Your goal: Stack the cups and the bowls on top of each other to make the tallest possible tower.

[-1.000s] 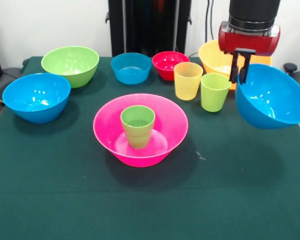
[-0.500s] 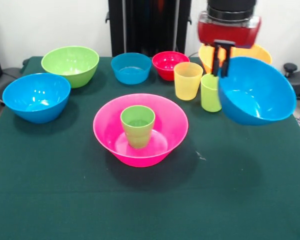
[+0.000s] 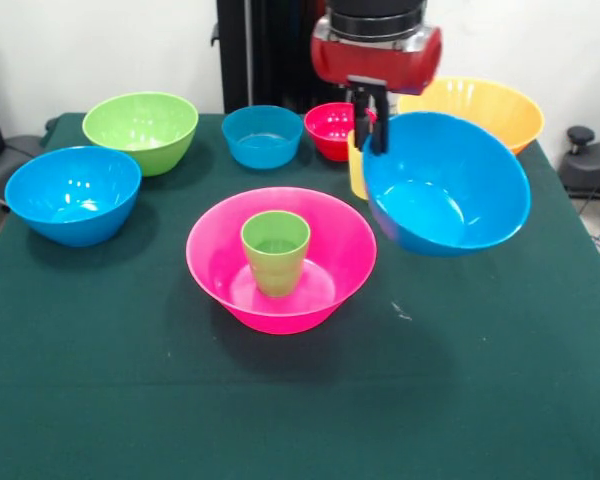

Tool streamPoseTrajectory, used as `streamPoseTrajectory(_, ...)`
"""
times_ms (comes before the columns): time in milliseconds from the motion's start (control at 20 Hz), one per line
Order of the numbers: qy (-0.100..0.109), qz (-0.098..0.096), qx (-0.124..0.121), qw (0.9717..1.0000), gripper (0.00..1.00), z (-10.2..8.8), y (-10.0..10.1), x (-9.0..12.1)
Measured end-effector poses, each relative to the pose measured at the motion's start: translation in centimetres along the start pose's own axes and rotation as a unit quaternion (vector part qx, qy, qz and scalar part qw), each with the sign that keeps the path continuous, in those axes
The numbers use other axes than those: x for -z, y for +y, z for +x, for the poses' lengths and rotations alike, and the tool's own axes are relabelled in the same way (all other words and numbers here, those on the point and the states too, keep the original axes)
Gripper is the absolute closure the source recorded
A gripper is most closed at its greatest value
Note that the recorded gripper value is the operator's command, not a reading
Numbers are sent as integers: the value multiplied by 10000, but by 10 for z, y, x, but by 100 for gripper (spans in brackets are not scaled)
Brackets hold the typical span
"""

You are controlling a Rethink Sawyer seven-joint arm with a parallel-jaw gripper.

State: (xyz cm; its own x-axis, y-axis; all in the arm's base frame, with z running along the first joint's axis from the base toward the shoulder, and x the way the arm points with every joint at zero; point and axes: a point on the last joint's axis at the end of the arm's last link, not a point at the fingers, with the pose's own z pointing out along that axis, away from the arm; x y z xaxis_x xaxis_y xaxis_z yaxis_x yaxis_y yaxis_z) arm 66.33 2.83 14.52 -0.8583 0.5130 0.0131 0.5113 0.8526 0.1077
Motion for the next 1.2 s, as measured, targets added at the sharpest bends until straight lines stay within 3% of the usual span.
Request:
streamPoseTrajectory(350, 22, -164, -54, 9998, 100, -11, -5, 2)
streamPoseTrajectory(900, 3, -202, 381, 9991, 100, -8, 0, -1)
streamPoseTrajectory(1200, 269, -222, 319, 9989, 100, -12, -18, 17)
